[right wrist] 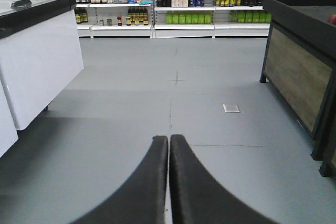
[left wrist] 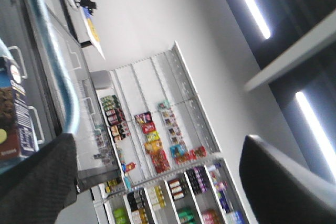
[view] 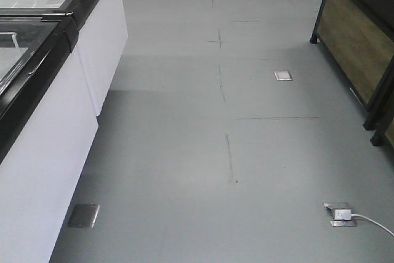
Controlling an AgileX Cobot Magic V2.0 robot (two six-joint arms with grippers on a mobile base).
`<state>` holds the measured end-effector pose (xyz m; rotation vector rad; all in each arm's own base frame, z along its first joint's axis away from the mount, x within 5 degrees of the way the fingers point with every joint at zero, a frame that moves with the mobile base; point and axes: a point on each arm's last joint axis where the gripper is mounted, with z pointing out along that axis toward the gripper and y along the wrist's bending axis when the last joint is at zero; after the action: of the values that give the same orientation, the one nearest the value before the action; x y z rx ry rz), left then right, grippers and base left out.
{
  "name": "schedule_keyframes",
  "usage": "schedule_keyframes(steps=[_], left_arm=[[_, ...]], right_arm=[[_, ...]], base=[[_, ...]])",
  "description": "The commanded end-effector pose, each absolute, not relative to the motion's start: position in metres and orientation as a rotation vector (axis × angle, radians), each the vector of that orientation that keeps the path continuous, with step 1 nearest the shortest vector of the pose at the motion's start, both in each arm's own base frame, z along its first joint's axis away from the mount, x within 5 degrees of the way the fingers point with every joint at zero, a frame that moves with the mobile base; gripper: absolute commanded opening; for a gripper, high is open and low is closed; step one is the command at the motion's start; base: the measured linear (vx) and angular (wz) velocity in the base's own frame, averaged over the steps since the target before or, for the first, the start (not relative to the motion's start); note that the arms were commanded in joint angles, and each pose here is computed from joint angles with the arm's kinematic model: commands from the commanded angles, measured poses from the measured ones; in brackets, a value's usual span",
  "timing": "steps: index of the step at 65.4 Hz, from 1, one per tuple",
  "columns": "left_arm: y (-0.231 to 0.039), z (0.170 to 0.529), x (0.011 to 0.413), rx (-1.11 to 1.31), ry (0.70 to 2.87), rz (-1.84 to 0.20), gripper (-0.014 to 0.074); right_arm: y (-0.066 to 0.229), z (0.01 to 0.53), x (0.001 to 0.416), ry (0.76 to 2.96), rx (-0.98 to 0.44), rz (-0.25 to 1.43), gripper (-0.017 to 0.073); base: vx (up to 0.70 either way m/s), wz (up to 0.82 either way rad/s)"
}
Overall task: Left arm holds basket, right arm returns cookies
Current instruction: 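Lift the light-blue basket with the left gripper in front of the robot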
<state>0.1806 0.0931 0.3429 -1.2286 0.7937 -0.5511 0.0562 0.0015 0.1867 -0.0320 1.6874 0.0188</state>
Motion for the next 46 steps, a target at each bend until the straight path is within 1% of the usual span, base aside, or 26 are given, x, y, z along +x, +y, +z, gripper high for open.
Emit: schedule_keyframes(steps=[1,8,17,30,40,46], left_arm=[[0.11,0.356,0.185,-1.231,0.683,-0.522,0.0593],[0.126,0.352,0.194,-1.265,0.698,-0.464,0.0593],[0.14,0.353,0.207,-1.257,0.755,-0.416,0.0593],[0.15,0.36,0.23,-1.258,0.78,-0.459,0.0593],[0.158,0.351,0.248,-1.312,0.801,-0.481,0.0588],[0.16,0.345,0.252,-1.326,0.814,-0.475,0.0577]], right_arm=[[0.002,0.194,0.056,1.599,-0.04,0.015,-0.0008],[0.002,0.194,0.056,1.599,-0.04,0.015,-0.0008],[0.002,0.194,0.056,1.599,-0.04,0.015,-0.0008],[0.002,0.194,0.056,1.599,-0.04,0.015,-0.0008],[0.002,0.194,0.056,1.599,-0.04,0.015,-0.0008],[0.002,0.194,0.056,1.599,-0.04,0.015,-0.0008]], base=[[0.0,0.0],[0.0,0.0],[0.0,0.0],[0.0,0.0],[0.0,0.0],[0.0,0.0]])
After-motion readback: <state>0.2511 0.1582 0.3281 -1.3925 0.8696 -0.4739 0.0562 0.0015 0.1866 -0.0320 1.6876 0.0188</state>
